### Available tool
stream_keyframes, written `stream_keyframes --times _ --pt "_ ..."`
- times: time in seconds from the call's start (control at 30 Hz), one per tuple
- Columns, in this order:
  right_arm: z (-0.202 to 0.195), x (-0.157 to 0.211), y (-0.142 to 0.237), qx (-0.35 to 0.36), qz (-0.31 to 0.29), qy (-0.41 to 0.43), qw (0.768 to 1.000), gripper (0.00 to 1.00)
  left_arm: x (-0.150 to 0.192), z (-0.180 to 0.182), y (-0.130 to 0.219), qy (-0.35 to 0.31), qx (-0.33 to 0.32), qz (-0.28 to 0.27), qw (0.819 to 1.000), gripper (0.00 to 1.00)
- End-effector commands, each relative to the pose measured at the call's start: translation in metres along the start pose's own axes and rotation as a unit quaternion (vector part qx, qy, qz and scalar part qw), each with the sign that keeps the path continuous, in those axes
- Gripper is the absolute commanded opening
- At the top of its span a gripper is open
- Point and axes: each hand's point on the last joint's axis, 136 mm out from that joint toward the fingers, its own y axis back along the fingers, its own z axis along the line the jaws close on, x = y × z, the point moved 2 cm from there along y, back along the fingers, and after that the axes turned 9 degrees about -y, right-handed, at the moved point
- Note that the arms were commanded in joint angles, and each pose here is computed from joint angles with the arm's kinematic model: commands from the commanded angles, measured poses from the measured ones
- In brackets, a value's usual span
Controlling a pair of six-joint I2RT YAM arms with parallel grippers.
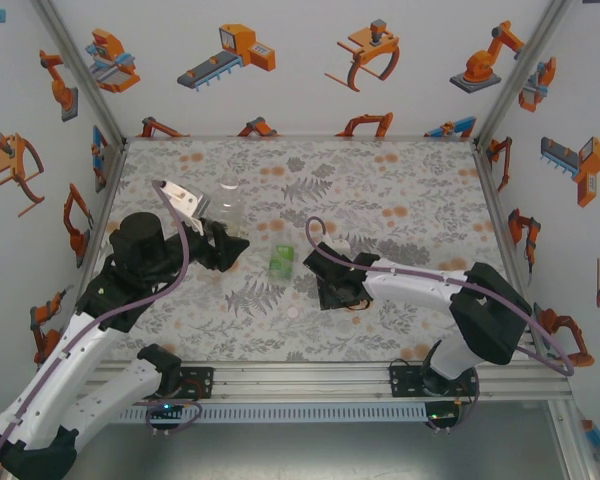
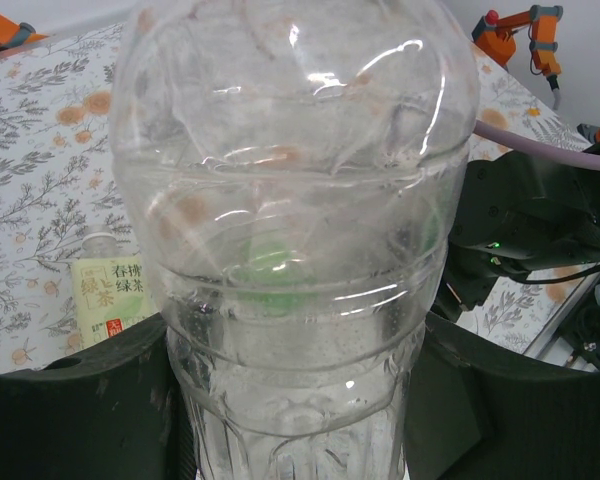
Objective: Screw on the bottle caps
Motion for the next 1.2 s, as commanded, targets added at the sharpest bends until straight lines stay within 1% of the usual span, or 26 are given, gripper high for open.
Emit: stream_keyframes --times 0.0,0.17,0.23,0.3,0.4,0.53,0.63,0.7,0.73,0.83,0.93,1.0,1.07,1.17 --pt "-0.005 0.005 -0.008 0.009 0.010 -0.007 1.000 0.45 -0.007 0.000 0.003 0.001 -0.001 -0.018 1.000 0.01" --pt "-0.007 0.008 -0.012 0.010 0.014 -0.010 1.000 0.43 -0.007 0.000 0.003 0.001 -0.003 -0.017 1.000 0.01" --pt "-0.007 0.009 -0.013 0.007 0.016 -0.014 1.000 0.38 -0.007 0.000 0.003 0.001 -0.002 -0.018 1.000 0.01" --pt "-0.007 0.009 -0.014 -0.001 0.020 -0.020 1.000 0.31 -0.007 0.000 0.003 0.001 -0.003 -0.018 1.000 0.01" --pt "-0.005 0.007 -0.013 -0.025 0.023 -0.037 0.999 0.23 -0.007 0.000 0.004 0.001 -0.003 -0.018 1.000 0.01" --pt "0.001 -0.001 -0.014 -0.114 0.026 -0.088 0.989 0.18 -0.006 0.001 0.004 0.001 -0.005 -0.017 1.000 0.01" --pt "0.006 -0.008 -0.016 -0.214 0.027 -0.136 0.967 0.18 -0.005 0.000 0.004 0.002 -0.004 -0.017 1.000 0.01" --pt "0.000 -0.010 -0.019 -0.252 0.030 -0.173 0.952 0.19 -0.005 0.000 0.003 0.003 -0.005 -0.017 1.000 0.01" --pt "-0.008 -0.010 -0.023 -0.259 0.032 -0.193 0.946 0.21 -0.005 0.000 0.003 0.003 -0.005 -0.019 1.000 0.01" --pt "-0.037 -0.001 -0.034 -0.240 0.037 -0.238 0.940 0.30 -0.005 0.000 0.004 0.001 -0.003 -0.017 1.000 0.01" --pt "-0.070 0.012 -0.041 -0.177 0.047 -0.264 0.947 0.34 -0.004 0.000 0.007 0.002 -0.007 -0.016 1.000 0.01" --pt "-0.083 0.015 -0.038 -0.135 0.046 -0.258 0.956 0.37 -0.002 0.001 0.009 0.003 -0.010 -0.019 1.000 0.01" --pt "-0.088 0.010 -0.031 -0.111 0.038 -0.244 0.963 0.40 -0.002 0.001 0.010 0.006 -0.011 -0.021 1.000 0.01" --pt "-0.087 -0.003 -0.022 -0.096 0.032 -0.227 0.969 0.41 0.001 0.000 0.008 0.009 -0.007 -0.017 1.000 0.01"
